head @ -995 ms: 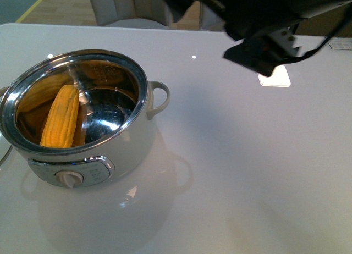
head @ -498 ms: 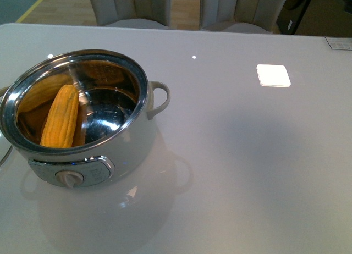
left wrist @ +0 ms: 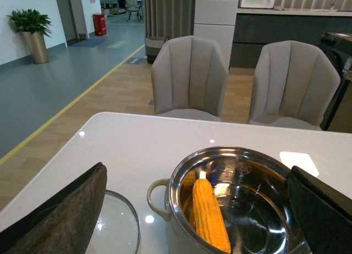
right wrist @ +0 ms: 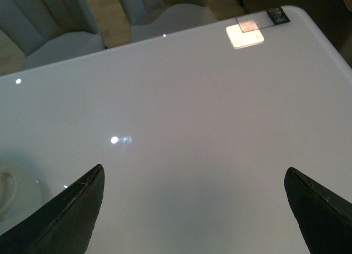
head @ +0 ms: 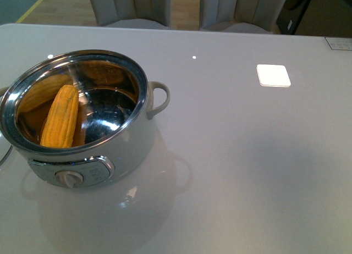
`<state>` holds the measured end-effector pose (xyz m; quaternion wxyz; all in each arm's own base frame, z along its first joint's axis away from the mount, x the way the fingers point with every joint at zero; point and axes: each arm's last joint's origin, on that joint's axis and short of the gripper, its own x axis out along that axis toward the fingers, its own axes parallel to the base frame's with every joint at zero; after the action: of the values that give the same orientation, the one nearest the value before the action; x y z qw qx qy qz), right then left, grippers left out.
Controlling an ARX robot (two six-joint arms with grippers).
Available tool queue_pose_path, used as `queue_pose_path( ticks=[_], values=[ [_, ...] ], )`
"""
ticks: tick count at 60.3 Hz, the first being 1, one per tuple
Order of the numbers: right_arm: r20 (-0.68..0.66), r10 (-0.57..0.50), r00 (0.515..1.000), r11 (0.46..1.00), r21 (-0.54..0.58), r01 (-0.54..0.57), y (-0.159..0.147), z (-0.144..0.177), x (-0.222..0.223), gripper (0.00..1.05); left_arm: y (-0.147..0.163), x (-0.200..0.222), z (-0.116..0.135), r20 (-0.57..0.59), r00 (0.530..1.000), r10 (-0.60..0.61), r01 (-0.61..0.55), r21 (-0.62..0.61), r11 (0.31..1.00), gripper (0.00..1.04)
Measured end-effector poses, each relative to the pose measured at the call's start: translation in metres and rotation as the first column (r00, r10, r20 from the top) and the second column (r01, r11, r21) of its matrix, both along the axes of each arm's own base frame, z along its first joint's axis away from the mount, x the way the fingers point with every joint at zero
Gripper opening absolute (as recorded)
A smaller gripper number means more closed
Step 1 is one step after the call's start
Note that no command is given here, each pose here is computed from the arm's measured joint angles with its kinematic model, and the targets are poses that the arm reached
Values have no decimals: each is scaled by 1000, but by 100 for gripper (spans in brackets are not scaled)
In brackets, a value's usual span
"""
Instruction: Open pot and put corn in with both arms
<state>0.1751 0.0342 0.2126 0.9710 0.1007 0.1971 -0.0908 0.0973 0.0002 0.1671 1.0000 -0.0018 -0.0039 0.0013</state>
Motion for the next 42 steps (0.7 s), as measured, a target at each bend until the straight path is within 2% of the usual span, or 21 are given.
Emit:
queue_pose_path(
  ticks=[8, 22, 42],
  values=[
    [-19, -55, 998, 998, 0, 55, -11, -5, -17, 96, 0, 0, 0, 0, 1000, 0, 0, 0, 1000, 98],
    [-126, -29, 992, 999, 20, 32, -2, -14, -32, 96, 0, 0, 0, 0, 1000, 0, 0, 0, 1000, 98],
    [-139, -12, 990, 999, 28, 16, 5, -17, -35, 96, 0, 0, 0, 0, 1000, 0, 0, 0, 1000, 98]
  ],
)
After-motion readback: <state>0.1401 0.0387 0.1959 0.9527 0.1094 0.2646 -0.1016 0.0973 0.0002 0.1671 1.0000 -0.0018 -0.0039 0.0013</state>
